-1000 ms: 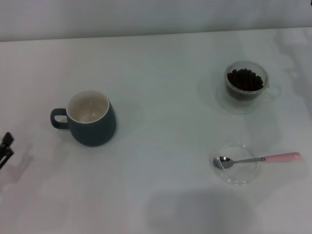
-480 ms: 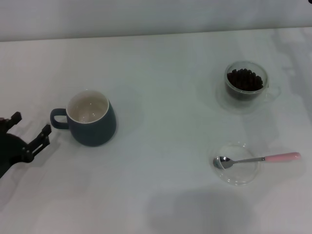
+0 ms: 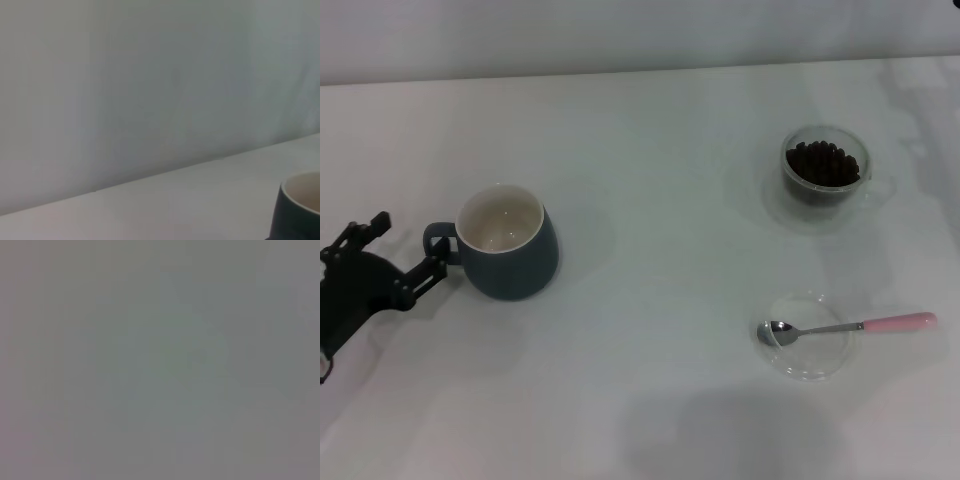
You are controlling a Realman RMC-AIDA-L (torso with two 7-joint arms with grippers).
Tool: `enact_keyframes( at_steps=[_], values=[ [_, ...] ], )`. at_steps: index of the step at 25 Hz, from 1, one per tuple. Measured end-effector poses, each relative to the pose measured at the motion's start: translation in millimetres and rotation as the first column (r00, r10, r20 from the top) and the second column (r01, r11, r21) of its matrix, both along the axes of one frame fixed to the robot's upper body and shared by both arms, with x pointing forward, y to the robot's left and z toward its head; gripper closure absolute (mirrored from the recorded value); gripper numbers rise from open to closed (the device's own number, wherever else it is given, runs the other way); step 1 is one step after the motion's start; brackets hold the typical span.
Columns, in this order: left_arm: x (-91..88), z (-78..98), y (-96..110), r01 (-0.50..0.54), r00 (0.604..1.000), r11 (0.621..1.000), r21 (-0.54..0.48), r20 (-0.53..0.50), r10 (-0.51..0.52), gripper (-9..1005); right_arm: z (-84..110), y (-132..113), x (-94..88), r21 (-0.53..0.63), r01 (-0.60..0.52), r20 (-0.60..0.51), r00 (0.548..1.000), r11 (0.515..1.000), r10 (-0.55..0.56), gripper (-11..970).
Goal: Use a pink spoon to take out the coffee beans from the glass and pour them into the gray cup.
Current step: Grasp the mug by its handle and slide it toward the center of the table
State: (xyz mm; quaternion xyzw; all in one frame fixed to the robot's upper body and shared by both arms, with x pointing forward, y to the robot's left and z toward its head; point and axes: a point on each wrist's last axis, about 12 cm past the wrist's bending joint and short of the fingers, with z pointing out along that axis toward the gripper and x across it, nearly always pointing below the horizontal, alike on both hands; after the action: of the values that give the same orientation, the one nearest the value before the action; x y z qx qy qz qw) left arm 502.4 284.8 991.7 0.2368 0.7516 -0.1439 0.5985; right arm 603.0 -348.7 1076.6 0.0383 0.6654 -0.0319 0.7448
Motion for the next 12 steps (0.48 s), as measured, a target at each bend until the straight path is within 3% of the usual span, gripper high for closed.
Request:
enact_keyframes(
  at_steps=[12],
  values=[
    [4.1, -1.9, -12.2, 0.02, 1.0, 0.999, 0.048, 0.019, -0.021, 165, -0.8, 1.1, -0.5, -0.002, -0.005, -0.002, 1.0, 1.0, 0.005, 161]
  ],
)
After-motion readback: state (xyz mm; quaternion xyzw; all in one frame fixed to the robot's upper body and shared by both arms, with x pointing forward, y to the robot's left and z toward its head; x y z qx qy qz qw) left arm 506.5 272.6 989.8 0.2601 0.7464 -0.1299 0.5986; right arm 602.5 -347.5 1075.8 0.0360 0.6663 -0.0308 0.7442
